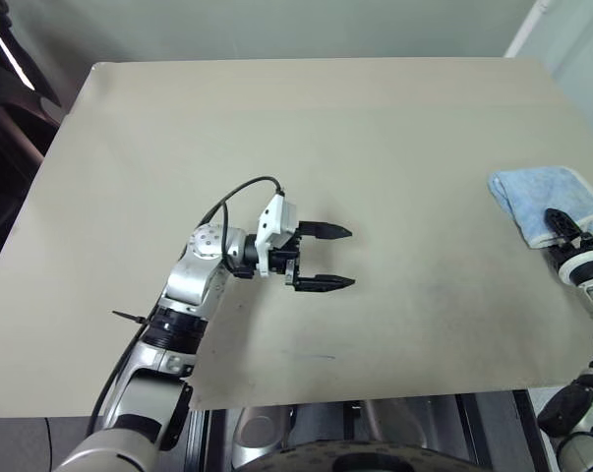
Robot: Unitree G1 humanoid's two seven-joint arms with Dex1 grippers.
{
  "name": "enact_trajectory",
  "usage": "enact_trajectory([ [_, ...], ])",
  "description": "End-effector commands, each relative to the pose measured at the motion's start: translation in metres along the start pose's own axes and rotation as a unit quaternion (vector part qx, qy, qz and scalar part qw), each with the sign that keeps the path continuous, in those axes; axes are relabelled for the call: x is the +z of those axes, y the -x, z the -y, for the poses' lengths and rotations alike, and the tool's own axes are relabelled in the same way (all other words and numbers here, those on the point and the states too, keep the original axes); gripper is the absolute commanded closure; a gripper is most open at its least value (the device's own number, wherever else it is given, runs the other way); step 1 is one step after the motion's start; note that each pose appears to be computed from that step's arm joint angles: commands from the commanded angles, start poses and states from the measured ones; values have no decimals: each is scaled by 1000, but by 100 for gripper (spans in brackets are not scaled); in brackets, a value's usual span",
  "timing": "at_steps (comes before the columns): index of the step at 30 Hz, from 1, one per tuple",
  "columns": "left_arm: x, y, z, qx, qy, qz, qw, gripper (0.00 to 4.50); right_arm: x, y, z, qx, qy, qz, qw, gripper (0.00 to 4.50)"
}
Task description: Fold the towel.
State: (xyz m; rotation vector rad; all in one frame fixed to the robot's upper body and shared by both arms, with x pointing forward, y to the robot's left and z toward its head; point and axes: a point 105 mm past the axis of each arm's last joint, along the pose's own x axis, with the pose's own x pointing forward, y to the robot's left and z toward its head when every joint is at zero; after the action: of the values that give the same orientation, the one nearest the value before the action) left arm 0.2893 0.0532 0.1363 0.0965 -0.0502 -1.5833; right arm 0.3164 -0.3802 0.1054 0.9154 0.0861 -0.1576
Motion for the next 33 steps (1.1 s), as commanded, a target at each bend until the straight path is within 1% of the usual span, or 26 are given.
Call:
enact_trajectory([
  [1,7,-3,-1,-6,-16,6,1000,0,16,10,-11,18,6,22,1000,11],
  [2,7,-3,-1,-4,-16,6,1000,0,18,14,-10,15,9,24,1000,5],
  [7,5,-2,-2,0,-16,5,1000,0,27,42,-10,17,21,33,999,5],
  [9,5,-1,-2,1,-16,6,1000,0,29,54,-15,22,48,35,998,5],
  [11,5,-1,-4,2,-16,7,1000,0,31,64,-30,39,82,37,995,5],
  [14,6,-3,-5,0,-17,9,1000,0,30,71,-52,60,149,31,987,62],
  [17,7,-6,-7,-3,-20,13,1000,0,32,71,-85,107,185,41,976,162],
  [20,9,-8,-8,-1,-23,19,1000,0,36,65,-105,129,216,47,967,271],
  [21,10,-9,-8,1,-24,21,999,0,35,62,-112,137,229,45,963,297],
  [23,12,-10,-9,5,-28,27,999,0,30,59,-123,154,254,28,955,373],
  [24,14,-10,-9,10,-30,34,999,0,20,58,-130,169,283,5,944,406],
  [25,17,-9,-10,15,-31,42,999,0,5,58,-138,188,329,-26,925,443],
  [26,19,-8,-11,19,-32,49,998,0,-9,59,-143,204,371,-52,904,448],
  [27,21,-6,-12,23,-36,54,998,0,-22,60,-149,225,414,-65,879,448],
  [28,22,-5,-13,25,-40,57,997,0,-29,62,-152,240,440,-70,862,448],
  [29,21,-5,-14,31,-53,55,997,0,-34,62,-159,263,470,-55,841,448],
  [30,21,-4,-16,38,-63,54,996,0,-38,62,-164,280,490,-42,824,448],
  [31,21,-4,-18,50,-71,57,995,0,-45,61,-164,291,503,-53,812,448],
  [33,21,-4,-18,57,-73,59,994,0,-56,59,-161,302,514,-80,799,448],
])
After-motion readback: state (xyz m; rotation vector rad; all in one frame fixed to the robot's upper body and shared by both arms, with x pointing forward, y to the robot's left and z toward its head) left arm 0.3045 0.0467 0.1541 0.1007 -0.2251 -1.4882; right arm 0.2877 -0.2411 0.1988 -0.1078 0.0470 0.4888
